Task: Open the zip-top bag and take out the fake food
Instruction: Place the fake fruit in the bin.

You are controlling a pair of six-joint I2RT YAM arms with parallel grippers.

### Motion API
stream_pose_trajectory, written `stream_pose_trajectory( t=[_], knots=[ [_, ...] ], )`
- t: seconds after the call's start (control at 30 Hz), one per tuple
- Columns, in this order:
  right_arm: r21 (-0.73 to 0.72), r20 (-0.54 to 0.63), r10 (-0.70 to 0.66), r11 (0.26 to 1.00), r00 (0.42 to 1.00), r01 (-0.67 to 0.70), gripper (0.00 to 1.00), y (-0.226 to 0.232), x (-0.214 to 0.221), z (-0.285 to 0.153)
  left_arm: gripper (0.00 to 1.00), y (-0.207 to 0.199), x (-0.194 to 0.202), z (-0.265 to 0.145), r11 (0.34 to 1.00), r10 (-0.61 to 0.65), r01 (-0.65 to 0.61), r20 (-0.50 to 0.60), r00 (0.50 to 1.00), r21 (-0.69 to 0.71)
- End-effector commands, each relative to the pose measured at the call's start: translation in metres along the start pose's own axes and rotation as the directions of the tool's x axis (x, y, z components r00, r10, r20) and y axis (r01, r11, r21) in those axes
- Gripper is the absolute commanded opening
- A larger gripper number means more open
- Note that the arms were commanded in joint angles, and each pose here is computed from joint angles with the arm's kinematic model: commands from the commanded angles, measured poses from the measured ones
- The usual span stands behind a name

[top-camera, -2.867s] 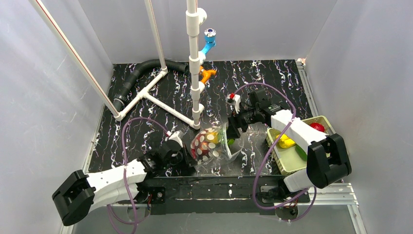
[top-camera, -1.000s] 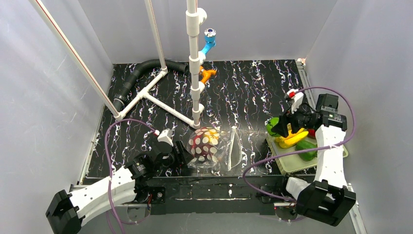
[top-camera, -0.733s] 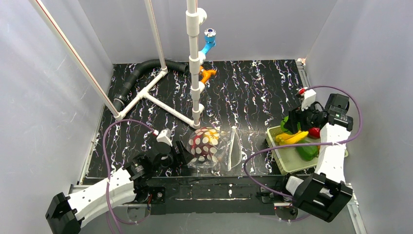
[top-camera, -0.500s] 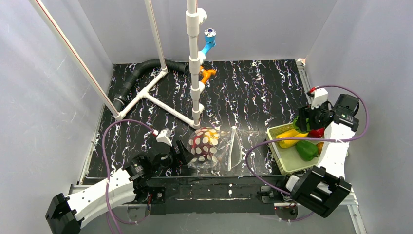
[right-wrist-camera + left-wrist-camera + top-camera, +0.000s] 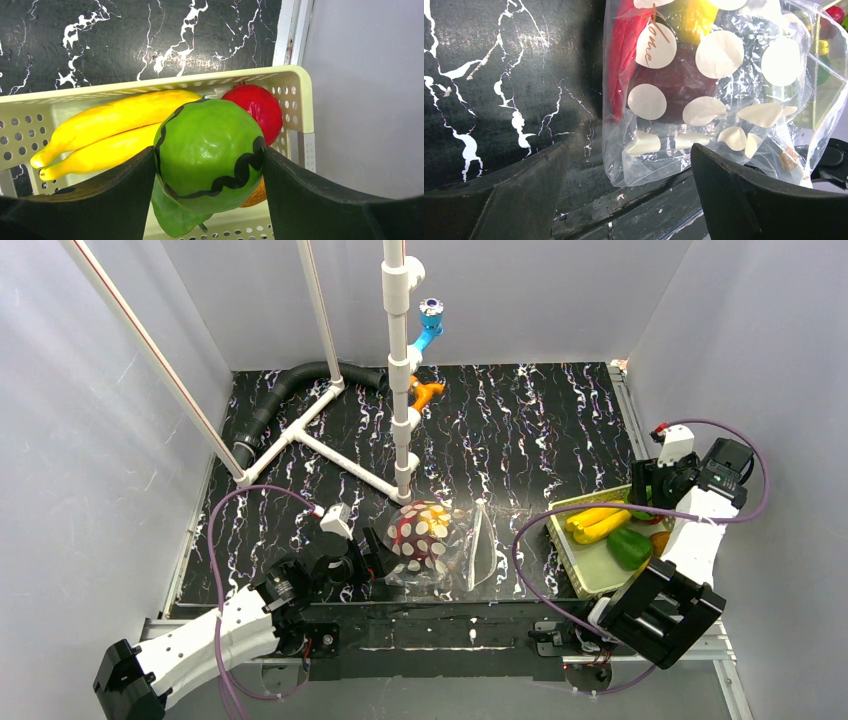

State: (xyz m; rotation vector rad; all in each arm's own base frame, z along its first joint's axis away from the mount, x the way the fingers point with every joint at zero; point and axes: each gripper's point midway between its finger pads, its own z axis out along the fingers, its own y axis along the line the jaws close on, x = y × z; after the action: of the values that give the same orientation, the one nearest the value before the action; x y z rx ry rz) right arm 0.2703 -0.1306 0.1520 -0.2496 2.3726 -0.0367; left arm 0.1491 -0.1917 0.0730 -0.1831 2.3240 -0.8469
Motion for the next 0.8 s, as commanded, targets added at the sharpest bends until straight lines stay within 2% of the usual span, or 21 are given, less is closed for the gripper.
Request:
stream_pose_trajectory(
  t=[0.0,0.2,0.5,0.63,0.77],
  knots=[
    [-0.007,0.002,-0.02,1.0,1.0,0.02,0.2,-0.001,0.004,0.004,0.92,0.004,-0.003,0.0,1.0,0.014,-0.013,0.016,1.0,-0.018],
    [-0.049,-0.026,0.003,0.999,1.0,-0.005,0.35,0.005,0.014,0.013,0.93,0.003,-0.003,-0.001,1.0,0.016,-0.016,0.012,1.0,-0.014],
    [-0.056,-0.04,0.014,0.998,0.999,-0.016,0.8,0.004,0.019,0.02,0.96,0.0,-0.006,-0.004,1.0,0.011,-0.011,0.024,1.0,0.002],
    [-0.06,-0.023,0.003,0.998,1.0,-0.004,0.97,0.007,0.016,0.017,0.97,-0.001,-0.006,-0.005,1.0,0.011,-0.011,0.024,1.0,0.005],
    [-0.064,0.009,0.002,0.998,1.0,-0.001,0.98,0.01,0.007,0.009,0.98,-0.001,-0.007,-0.006,1.0,0.012,-0.012,0.027,1.0,0.006]
  ],
)
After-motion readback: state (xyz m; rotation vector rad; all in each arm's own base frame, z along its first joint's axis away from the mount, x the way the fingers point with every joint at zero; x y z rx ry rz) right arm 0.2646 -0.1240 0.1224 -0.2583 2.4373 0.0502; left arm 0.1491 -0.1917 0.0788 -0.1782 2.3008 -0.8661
